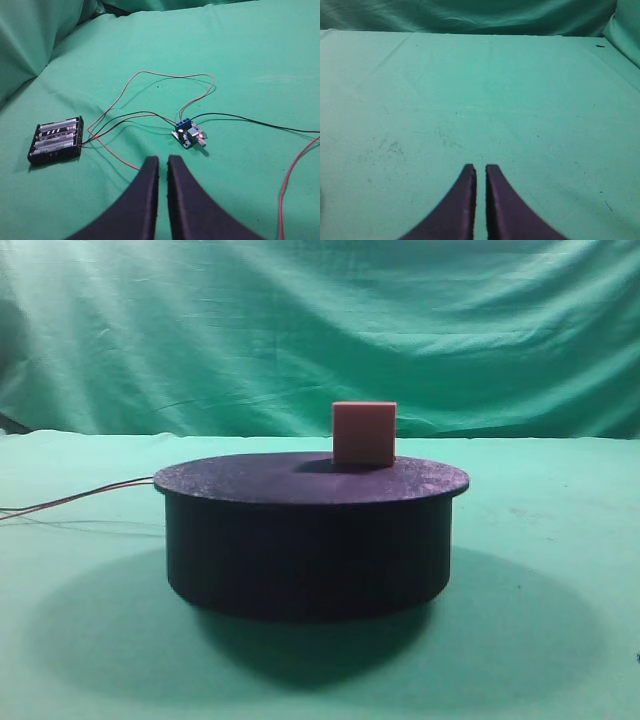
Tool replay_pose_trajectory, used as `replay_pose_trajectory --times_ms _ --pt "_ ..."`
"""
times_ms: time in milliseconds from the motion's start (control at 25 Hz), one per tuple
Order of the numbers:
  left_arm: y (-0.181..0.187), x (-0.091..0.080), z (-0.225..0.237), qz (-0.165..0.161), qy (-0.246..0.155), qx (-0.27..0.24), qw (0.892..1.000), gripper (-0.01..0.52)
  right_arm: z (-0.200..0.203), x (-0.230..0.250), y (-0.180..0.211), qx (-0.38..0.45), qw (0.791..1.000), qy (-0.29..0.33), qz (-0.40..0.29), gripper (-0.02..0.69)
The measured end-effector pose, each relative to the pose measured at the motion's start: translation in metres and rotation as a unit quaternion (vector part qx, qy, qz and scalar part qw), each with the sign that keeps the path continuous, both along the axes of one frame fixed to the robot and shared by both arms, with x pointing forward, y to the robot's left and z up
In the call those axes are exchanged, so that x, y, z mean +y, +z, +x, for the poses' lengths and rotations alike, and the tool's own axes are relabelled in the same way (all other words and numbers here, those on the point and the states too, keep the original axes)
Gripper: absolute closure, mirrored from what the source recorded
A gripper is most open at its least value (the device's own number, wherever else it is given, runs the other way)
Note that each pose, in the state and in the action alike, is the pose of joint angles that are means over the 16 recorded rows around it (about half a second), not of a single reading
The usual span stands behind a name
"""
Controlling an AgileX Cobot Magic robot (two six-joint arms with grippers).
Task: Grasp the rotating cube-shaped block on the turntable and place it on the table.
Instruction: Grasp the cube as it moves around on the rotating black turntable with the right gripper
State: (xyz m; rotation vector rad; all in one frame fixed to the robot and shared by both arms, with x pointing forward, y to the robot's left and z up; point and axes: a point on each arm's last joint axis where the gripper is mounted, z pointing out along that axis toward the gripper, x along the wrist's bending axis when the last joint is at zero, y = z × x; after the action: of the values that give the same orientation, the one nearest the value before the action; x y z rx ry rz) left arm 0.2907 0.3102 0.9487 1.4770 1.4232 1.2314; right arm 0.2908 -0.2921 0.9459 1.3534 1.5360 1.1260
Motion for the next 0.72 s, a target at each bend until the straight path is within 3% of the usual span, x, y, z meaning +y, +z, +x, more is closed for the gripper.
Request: replay_pose_trajectory --times_ms 720 --pt "0.0000 0.0000 0.0000 0.000 0.000 0.000 1.000 0.514 0.0013 0.0005 0.0045 -0.025 1.000 -0.001 0.015 0.616"
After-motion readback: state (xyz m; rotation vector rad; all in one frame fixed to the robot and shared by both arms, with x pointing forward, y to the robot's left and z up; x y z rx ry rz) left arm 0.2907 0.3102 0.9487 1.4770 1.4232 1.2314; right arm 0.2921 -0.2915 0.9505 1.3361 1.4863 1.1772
